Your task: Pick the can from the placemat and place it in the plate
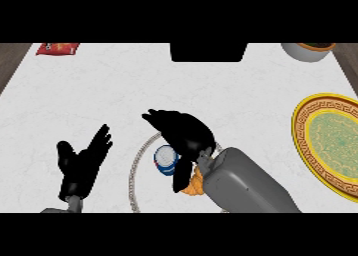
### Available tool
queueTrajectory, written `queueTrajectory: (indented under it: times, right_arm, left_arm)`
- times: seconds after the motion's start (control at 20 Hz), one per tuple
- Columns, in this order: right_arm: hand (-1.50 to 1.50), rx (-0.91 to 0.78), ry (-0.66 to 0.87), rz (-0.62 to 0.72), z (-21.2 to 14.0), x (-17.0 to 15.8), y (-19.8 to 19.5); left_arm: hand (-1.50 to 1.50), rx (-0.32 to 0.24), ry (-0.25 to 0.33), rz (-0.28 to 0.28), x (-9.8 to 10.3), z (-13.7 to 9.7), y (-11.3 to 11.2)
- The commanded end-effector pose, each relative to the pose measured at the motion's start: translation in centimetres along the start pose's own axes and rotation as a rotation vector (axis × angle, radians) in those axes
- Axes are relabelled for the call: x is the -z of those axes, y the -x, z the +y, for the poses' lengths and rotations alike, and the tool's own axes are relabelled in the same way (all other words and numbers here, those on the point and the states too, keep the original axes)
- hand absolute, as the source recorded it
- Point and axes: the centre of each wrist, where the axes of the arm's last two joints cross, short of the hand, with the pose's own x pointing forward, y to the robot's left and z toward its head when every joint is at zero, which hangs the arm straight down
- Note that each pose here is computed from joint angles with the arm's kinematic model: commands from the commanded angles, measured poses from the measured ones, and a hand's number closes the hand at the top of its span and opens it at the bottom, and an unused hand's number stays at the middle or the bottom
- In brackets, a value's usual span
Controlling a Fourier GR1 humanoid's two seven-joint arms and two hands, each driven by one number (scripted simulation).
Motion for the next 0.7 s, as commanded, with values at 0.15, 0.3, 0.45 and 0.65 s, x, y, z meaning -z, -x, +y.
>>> queueTrajectory:
  times: [0.15, 0.3, 0.45, 0.65]
  right_arm:
    - [-1.5, -0.044, -0.016, 0.012, 3.0, 0.1, 0.1]
    - [-1.5, -0.086, 0.012, 0.057, 0.9, 1.4, 0.7]
    - [-1.5, -0.115, 0.026, 0.084, 4.4, 1.0, -0.4]
    - [-1.5, -0.123, 0.028, 0.09, 2.8, 1.3, 0.9]
  left_arm:
    - [0.0, -0.006, 0.003, -0.003, 0.6, 0.5, -1.3]
    - [0.0, 0.006, 0.01, -0.008, -0.4, 0.4, -0.8]
    - [0.0, -0.003, 0.001, -0.021, 0.9, 0.4, -1.4]
    - [0.0, -0.002, -0.001, -0.015, -0.1, 0.2, -0.6]
